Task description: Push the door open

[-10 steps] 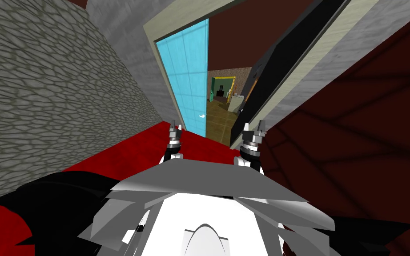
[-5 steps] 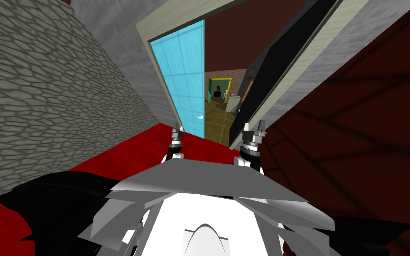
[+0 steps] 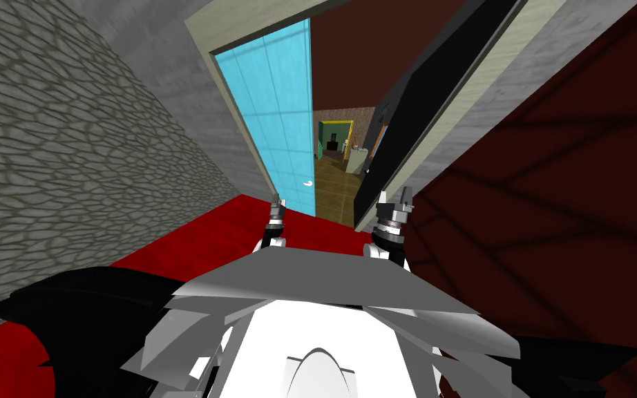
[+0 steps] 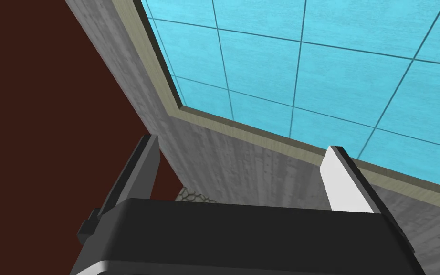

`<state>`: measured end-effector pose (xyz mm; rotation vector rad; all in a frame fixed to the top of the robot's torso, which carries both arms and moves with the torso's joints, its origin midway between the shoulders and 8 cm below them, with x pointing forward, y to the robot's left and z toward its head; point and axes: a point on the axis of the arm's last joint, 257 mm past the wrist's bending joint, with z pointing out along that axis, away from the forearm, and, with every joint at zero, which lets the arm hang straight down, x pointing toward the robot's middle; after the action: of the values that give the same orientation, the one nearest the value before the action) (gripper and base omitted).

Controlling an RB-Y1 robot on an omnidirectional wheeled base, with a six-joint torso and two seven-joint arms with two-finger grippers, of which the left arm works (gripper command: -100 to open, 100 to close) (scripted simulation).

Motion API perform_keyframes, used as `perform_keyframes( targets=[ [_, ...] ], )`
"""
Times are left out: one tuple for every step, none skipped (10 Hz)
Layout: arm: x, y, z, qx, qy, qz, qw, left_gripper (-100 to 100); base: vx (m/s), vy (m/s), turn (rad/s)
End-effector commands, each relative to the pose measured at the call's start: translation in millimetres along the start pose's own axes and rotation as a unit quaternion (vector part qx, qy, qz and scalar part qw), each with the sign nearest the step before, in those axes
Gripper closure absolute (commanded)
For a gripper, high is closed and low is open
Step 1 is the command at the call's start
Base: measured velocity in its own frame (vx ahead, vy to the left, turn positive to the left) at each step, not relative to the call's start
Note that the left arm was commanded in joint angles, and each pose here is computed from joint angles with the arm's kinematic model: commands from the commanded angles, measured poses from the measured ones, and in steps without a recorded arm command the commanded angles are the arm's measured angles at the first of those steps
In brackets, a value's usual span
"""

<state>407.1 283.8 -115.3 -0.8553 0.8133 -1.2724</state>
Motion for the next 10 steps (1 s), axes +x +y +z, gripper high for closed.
perform_keyframes(
  targets=[
    [-1.9,13.8,-0.1,-0.008,0.0,0.001,1.0,-100,0.085,0.054,-0.116],
    [-3.4,21.6,-0.1,-0.013,0.0,0.002,0.9999,-100,0.088,0.059,-0.144],
    [-5.2,31.8,-1.1,-0.02,0.0,0.003,0.9998,-100,0.094,0.063,-0.153],
    [-6.9,40.3,-1.5,-0.026,0.0,0.003,0.9997,-100,0.088,0.068,-0.142],
    [-9.0,52.0,-3.3,-0.035,-0.001,0.004,0.9994,-100,0.101,0.053,-0.164],
    [-9.2,55.1,-4.7,-0.038,-0.001,0.004,0.9993,-100,0.065,0.044,-0.033],
    [-11.3,65.1,-5.9,-0.046,-0.002,0.005,0.9989,-100,0.047,0.045,-0.093],
    [-13.5,74.2,-6.9,-0.052,-0.003,0.006,0.9986,-100,0.06,0.057,-0.158],
    [-15.8,84.5,-8.7,-0.06,-0.004,0.006,0.9982,-100,0.083,0.063,-0.143],
    [-18.2,94.3,-10.2,-0.068,-0.006,0.007,0.9977,-100,0.09,0.07,-0.159]
  ],
)
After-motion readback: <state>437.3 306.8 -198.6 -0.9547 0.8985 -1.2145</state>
